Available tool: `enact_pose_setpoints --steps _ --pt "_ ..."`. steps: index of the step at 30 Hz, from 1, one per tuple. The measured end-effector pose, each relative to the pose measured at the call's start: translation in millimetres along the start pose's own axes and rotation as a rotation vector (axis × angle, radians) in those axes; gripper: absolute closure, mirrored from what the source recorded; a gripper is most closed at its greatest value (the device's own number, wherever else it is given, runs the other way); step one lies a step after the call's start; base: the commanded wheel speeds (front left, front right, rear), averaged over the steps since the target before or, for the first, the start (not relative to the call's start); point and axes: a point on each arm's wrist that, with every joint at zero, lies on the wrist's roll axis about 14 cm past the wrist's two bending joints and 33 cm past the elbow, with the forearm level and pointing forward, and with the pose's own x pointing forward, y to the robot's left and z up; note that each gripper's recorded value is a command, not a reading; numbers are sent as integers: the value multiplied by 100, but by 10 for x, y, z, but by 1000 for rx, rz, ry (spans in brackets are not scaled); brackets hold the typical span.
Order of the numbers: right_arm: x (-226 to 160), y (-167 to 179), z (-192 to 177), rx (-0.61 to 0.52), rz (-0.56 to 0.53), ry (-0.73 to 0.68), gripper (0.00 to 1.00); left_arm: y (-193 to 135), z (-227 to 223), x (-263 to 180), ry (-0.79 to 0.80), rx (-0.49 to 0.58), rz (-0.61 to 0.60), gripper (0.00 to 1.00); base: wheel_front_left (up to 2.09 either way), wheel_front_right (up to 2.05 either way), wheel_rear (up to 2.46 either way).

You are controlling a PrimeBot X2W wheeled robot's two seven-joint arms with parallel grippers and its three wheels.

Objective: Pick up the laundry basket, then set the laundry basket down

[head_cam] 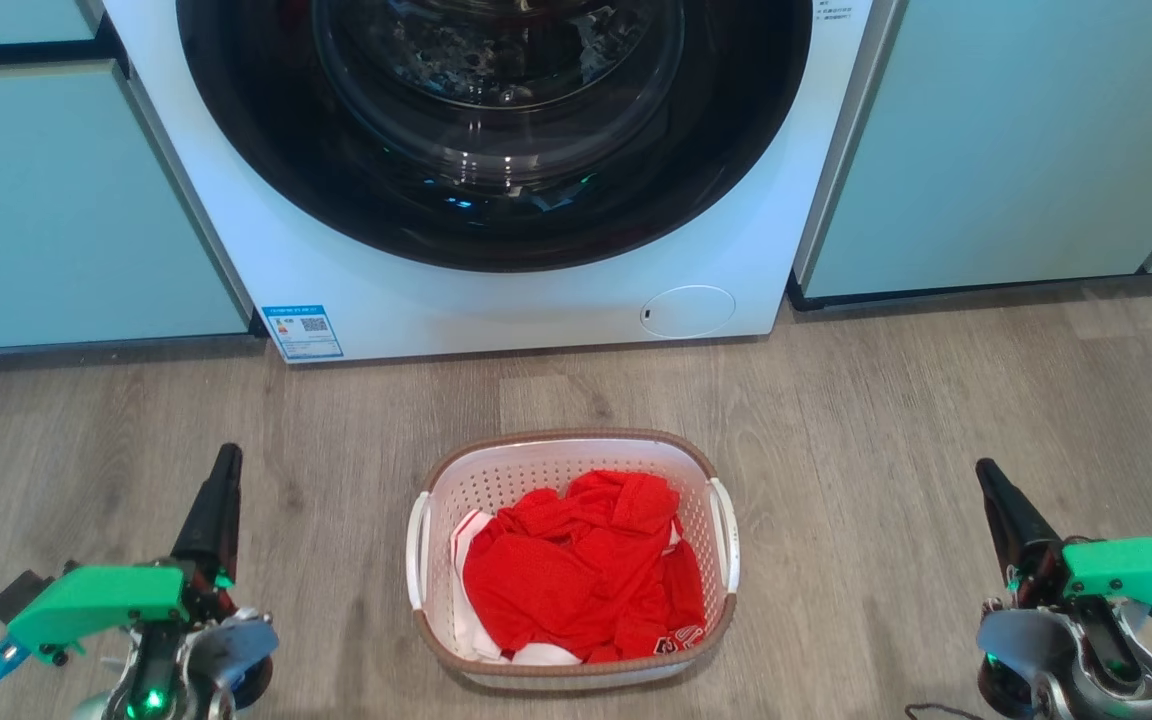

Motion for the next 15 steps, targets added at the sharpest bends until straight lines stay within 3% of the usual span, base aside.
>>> enact_pose_setpoints --steps 15 --pt "-1 1 5 -1 0 2 100 -1 6 -1 -1 -2 0 100 0 0 0"
